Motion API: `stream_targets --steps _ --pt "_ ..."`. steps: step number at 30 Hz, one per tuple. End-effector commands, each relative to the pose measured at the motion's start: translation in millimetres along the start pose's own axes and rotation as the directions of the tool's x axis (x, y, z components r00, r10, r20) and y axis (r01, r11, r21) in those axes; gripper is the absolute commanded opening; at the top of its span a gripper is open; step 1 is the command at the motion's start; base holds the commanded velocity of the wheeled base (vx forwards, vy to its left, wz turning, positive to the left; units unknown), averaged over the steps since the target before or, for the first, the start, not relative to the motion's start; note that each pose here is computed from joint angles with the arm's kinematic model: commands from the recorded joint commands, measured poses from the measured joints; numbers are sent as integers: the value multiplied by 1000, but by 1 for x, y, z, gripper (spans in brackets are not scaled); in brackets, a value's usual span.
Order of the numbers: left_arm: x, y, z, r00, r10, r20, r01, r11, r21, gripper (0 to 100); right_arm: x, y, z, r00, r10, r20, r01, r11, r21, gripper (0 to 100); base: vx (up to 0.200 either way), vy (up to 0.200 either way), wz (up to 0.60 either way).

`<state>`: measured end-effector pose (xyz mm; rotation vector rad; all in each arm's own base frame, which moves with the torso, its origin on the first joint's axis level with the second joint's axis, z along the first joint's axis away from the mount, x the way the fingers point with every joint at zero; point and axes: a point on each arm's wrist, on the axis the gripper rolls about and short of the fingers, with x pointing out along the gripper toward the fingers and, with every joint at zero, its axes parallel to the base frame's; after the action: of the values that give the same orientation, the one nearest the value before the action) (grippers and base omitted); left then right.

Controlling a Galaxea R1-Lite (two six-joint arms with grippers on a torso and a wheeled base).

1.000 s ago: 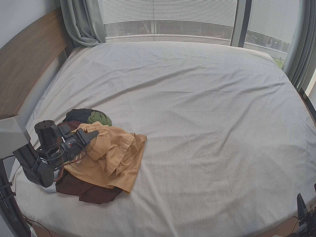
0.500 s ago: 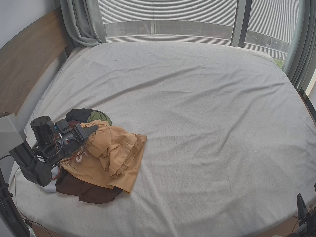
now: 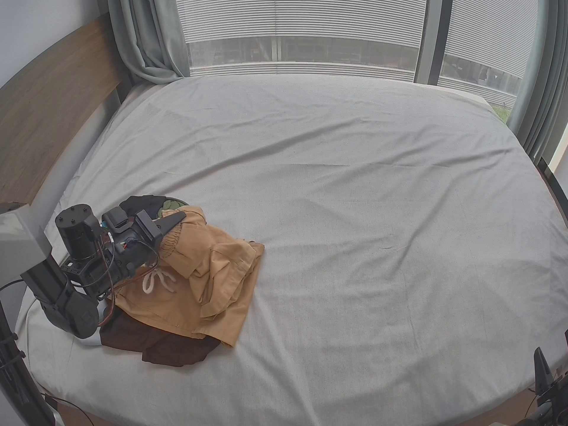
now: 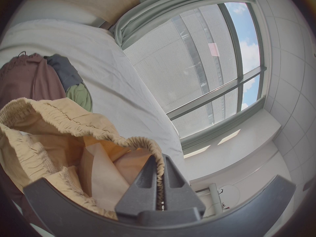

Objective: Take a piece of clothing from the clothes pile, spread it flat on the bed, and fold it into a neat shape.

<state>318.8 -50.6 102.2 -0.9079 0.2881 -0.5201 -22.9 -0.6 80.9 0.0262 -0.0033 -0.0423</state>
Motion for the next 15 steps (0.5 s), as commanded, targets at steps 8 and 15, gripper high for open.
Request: stream_targets --steps 8,15 --pt "9 -21 -2 998 -36 52 43 988 -149 0 1 0 -5 1000 1 -7 -1 1000 1 100 0 0 0" --pt "18 -28 -3 996 -40 81 57 974 -217 0 1 0 -5 1000 1 -7 -1 1000 1 100 0 0 0"
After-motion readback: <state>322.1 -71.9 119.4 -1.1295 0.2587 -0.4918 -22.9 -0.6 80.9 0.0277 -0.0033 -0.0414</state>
